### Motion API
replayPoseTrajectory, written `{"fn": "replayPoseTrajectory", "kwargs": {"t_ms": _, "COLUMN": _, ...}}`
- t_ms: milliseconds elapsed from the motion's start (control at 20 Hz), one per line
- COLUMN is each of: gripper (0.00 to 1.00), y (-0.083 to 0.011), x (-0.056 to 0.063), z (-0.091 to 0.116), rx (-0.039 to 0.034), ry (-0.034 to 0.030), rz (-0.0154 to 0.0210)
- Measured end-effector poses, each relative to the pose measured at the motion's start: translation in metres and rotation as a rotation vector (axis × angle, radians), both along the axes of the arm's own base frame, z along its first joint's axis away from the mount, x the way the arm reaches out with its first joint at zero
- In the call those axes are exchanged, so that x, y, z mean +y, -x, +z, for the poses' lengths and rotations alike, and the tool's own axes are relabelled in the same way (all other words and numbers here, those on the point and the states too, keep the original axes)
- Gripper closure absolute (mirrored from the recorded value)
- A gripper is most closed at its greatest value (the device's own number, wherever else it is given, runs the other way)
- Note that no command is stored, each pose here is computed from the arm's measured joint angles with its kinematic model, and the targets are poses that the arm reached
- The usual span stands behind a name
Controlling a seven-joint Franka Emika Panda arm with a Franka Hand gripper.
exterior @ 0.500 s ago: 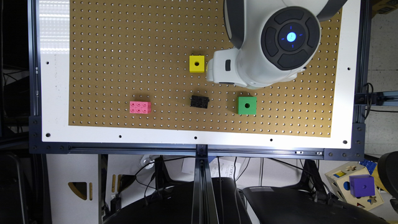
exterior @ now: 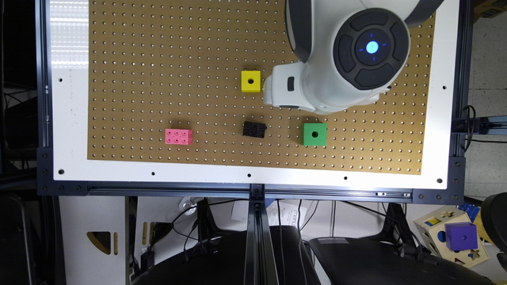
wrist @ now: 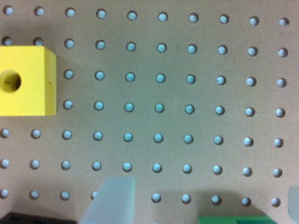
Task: Pick up green block.
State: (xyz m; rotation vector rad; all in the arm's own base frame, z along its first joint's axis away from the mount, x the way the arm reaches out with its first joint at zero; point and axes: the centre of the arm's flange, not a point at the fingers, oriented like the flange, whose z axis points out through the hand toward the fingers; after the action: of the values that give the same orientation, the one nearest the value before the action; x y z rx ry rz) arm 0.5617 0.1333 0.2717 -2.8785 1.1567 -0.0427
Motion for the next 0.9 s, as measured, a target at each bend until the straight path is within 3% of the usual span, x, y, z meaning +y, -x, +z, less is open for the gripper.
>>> {"fn": "replayPoseTrajectory", "kwargs": {"t_ms": 50, "gripper": 0.00, "y": -0.0033, "x": 0.001, "z": 0.001, "rx": -0.0047, "ry": -0.0019, "rz": 0.0008}}
{"fn": "replayPoseTrajectory", "kwargs": {"t_ms": 100, "gripper": 0.00, "y": -0.0124, "x": 0.005, "z": 0.001, "rx": -0.0128, "ry": -0.0060, "rz": 0.0024}}
{"fn": "replayPoseTrajectory", "kwargs": {"t_ms": 150, "gripper": 0.00, "y": -0.0208, "x": 0.007, "z": -0.001, "rx": -0.0152, "ry": -0.0086, "rz": 0.0031}}
{"fn": "replayPoseTrajectory", "kwargs": {"t_ms": 200, "gripper": 0.00, "y": -0.0217, "x": 0.008, "z": -0.002, "rx": -0.0154, "ry": -0.0089, "rz": 0.0032}}
{"fn": "replayPoseTrajectory", "kwargs": {"t_ms": 250, "gripper": 0.00, "y": -0.0319, "x": 0.011, "z": -0.008, "rx": -0.0155, "ry": -0.0118, "rz": 0.0035}}
{"fn": "replayPoseTrajectory", "kwargs": {"t_ms": 350, "gripper": 0.00, "y": -0.0389, "x": 0.013, "z": -0.015, "rx": -0.0138, "ry": -0.0135, "rz": 0.0034}}
{"fn": "replayPoseTrajectory", "kwargs": {"t_ms": 600, "gripper": 0.00, "y": -0.0415, "x": 0.014, "z": -0.019, "rx": -0.0103, "ry": -0.0139, "rz": 0.0037}}
{"fn": "replayPoseTrajectory", "kwargs": {"t_ms": 800, "gripper": 0.00, "y": -0.0404, "x": 0.014, "z": -0.030, "rx": 0.0036, "ry": -0.0120, "rz": 0.0040}}
{"fn": "replayPoseTrajectory", "kwargs": {"t_ms": 900, "gripper": 0.00, "y": -0.0423, "x": 0.021, "z": -0.029, "rx": -0.0021, "ry": -0.0189, "rz": 0.0080}}
